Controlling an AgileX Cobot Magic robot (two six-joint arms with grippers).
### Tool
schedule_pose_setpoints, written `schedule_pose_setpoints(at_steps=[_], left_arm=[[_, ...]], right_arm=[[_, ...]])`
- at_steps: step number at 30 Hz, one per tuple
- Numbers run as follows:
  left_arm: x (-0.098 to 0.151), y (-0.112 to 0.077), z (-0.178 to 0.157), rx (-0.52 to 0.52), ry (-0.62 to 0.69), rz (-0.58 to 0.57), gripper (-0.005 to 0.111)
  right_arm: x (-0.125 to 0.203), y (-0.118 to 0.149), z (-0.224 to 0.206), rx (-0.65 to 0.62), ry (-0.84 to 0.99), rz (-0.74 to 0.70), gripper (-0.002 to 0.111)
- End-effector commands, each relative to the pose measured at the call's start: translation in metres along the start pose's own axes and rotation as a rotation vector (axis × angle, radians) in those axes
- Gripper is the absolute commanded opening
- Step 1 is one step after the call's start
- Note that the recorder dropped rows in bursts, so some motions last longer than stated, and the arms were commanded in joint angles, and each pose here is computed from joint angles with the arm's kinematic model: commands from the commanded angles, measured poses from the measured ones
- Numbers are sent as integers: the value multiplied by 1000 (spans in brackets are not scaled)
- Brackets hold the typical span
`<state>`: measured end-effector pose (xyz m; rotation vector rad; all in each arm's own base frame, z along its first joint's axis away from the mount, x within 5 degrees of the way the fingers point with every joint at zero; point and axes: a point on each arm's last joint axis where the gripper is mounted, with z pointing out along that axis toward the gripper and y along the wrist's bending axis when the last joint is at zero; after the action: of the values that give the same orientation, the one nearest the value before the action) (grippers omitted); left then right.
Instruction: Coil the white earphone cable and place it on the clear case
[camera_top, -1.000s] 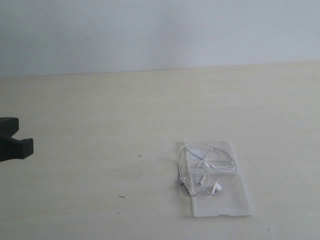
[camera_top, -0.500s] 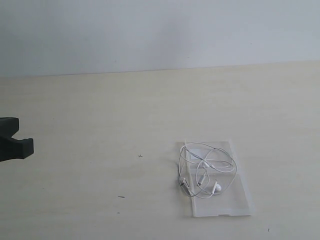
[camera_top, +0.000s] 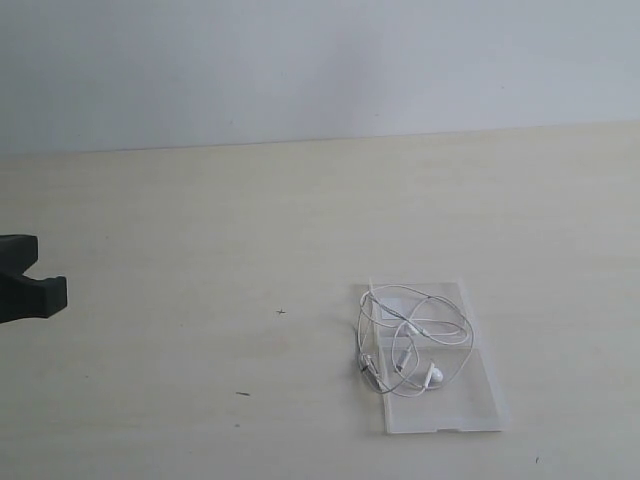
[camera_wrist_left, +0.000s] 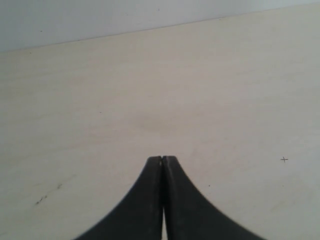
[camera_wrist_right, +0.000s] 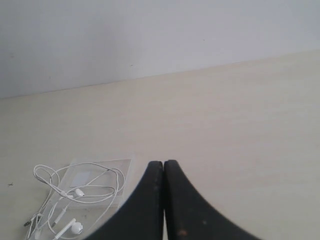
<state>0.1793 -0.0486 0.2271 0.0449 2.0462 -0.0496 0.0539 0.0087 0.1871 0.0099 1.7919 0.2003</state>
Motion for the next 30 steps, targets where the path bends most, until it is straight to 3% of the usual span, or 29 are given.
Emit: schedule_pose_setpoints(at_steps=[1,12,18,26,30], left_arm=[[0,1,0,-11,-4,-4,0],[0,1,0,-11,-4,-4,0],[-14,9,-23,-9,-132,-42,0],[-33,38,-88,48,-420,-358,0],[-33,38,-124,144,-562,-483,0]], right_arm=[[0,-1,0,6,-15,3,0],[0,-1,0,6,-15,3,0],[0,-1,0,6,-15,3,0],[0,-1,0,6,-15,3,0],[0,-1,0,6,-15,3,0]])
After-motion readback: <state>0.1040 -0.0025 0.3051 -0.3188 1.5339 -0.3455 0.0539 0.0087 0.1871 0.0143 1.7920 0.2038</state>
